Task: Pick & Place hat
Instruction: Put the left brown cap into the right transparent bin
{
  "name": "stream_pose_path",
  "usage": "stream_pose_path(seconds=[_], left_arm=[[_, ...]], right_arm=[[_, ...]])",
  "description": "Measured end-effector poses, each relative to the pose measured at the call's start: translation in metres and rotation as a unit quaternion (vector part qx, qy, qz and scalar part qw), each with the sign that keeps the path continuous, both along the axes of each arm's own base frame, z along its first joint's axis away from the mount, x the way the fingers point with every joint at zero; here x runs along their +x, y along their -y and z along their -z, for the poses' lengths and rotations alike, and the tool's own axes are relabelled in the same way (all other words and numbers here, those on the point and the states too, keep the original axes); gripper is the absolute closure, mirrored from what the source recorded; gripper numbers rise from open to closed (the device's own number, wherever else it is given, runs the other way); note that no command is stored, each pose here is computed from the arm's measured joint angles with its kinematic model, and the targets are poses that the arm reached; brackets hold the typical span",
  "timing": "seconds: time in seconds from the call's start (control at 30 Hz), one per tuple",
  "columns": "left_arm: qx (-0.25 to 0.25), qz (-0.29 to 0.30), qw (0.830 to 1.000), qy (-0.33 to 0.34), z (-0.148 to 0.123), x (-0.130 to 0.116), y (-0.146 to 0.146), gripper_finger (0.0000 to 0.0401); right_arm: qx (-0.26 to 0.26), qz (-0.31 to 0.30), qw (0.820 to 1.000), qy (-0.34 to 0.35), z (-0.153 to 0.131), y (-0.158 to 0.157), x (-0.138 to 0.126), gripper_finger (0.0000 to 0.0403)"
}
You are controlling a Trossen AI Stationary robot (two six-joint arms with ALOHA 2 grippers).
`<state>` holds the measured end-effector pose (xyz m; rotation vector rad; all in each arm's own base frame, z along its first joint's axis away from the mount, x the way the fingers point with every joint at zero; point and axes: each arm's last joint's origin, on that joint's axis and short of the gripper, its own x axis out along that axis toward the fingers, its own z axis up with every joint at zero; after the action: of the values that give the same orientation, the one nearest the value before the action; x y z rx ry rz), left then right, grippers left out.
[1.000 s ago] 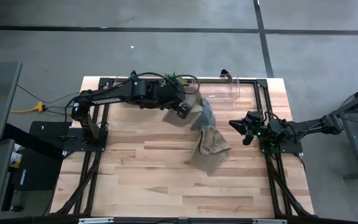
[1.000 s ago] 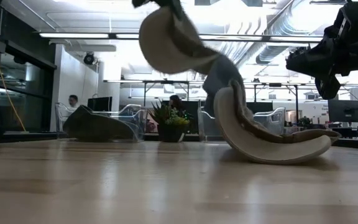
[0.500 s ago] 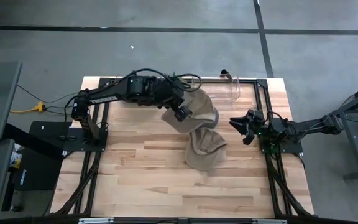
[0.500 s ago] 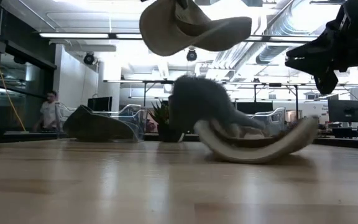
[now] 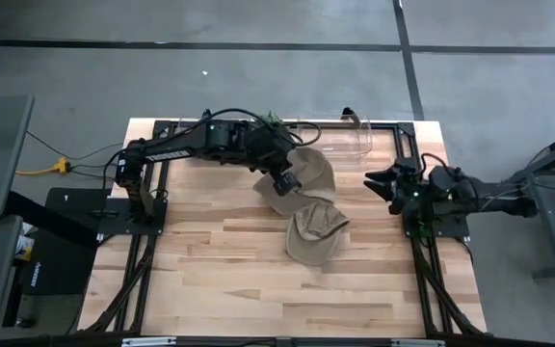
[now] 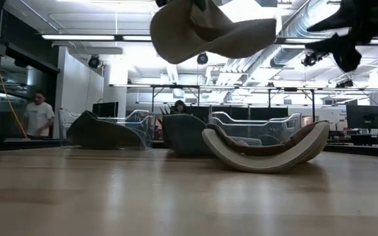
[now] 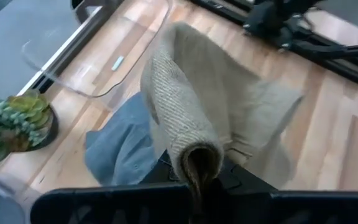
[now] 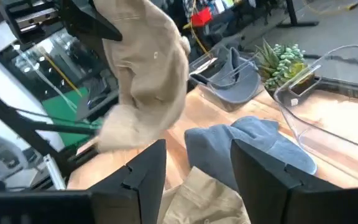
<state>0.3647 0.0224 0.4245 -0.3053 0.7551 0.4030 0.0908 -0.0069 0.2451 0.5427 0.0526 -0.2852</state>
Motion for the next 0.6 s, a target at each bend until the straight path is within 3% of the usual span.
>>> stream_pose_path(seconds=[0.33, 0.6], left_arm=[[0.004, 0.039, 0.999, 0.034, -0.005, 0.006, 0.001, 0.0401], [-0.002, 0.054, 0.998, 0.031, -0.005, 0.005, 0.005, 0.0401]], right_arm=[[0.008, -0.104, 0.991, -0.08, -0.062, 0.009, 0.029, 0.0221], [-0.005, -0.117, 0.98, -0.162, -0.092, 0.026, 0.058, 0.0221]])
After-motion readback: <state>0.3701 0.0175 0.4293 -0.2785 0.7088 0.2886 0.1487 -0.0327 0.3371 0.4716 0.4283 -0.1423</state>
